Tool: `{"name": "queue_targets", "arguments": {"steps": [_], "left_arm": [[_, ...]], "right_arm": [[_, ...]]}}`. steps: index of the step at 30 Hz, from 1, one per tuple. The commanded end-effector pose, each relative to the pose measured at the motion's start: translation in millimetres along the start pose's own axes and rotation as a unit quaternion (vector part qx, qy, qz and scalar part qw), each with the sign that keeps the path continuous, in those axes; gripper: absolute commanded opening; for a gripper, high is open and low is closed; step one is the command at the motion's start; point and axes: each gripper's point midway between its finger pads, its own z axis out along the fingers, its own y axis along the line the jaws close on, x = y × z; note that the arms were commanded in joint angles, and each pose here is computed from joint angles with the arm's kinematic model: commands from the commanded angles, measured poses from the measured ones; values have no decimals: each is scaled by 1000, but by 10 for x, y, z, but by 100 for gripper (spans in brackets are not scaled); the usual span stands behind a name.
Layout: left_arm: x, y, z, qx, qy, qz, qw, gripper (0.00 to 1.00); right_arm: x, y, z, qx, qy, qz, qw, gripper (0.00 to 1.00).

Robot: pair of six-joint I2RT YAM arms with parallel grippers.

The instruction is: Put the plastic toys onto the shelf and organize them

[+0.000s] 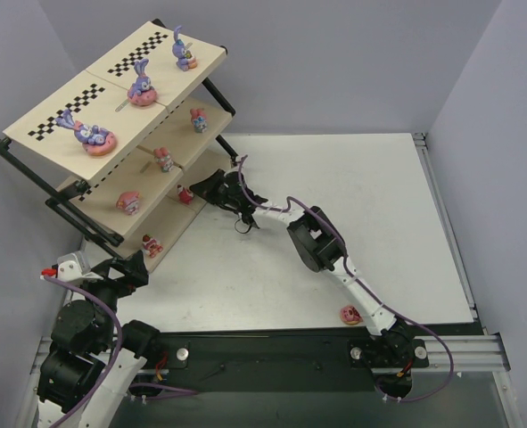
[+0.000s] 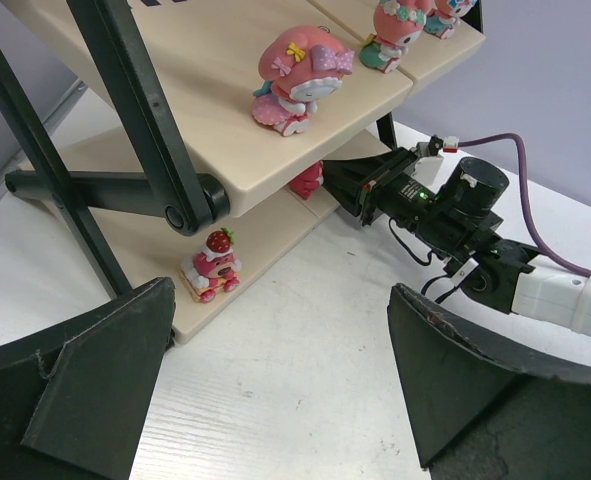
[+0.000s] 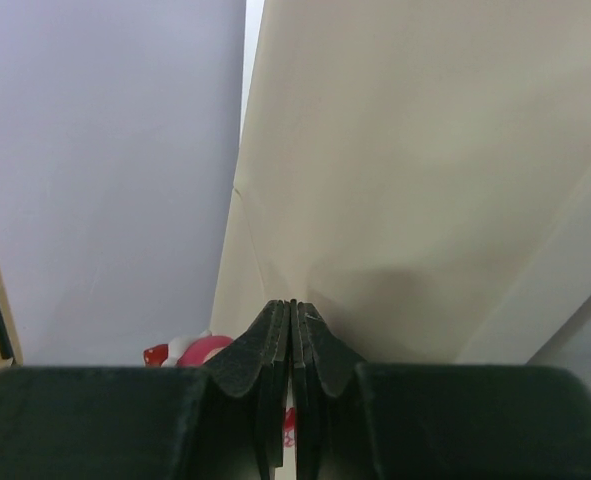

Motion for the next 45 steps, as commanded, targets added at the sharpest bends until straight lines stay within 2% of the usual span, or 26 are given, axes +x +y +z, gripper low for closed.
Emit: {"name": "queue_targets", "arguments": {"steps": [1,5,27,38,41,45], "left_arm": [[-300,23,-232,26,-70,-42,996,97],[-297,23,-226,26,-71,-41,996,97],[-302,23,-224,25,-73,-39,996,97],[-299,36,-224,21,-73,-39,996,98],[-295,38,-220,20,-72,-39,996,97],[-301,48,-223,18,-74,-39,996,97]], "right_arm": [[-48,264,-100,-35,4,5,999,4],[-3,180,-202,-26,-2,14,1000,3],[211,363,-375,-39,7,1,999,0],[116,99,-540,24,-20,-3,999,0],[32,95,-628,43,-31,-17,998,3],[6,-22,-897,84,-38,-70,993,16]]}}
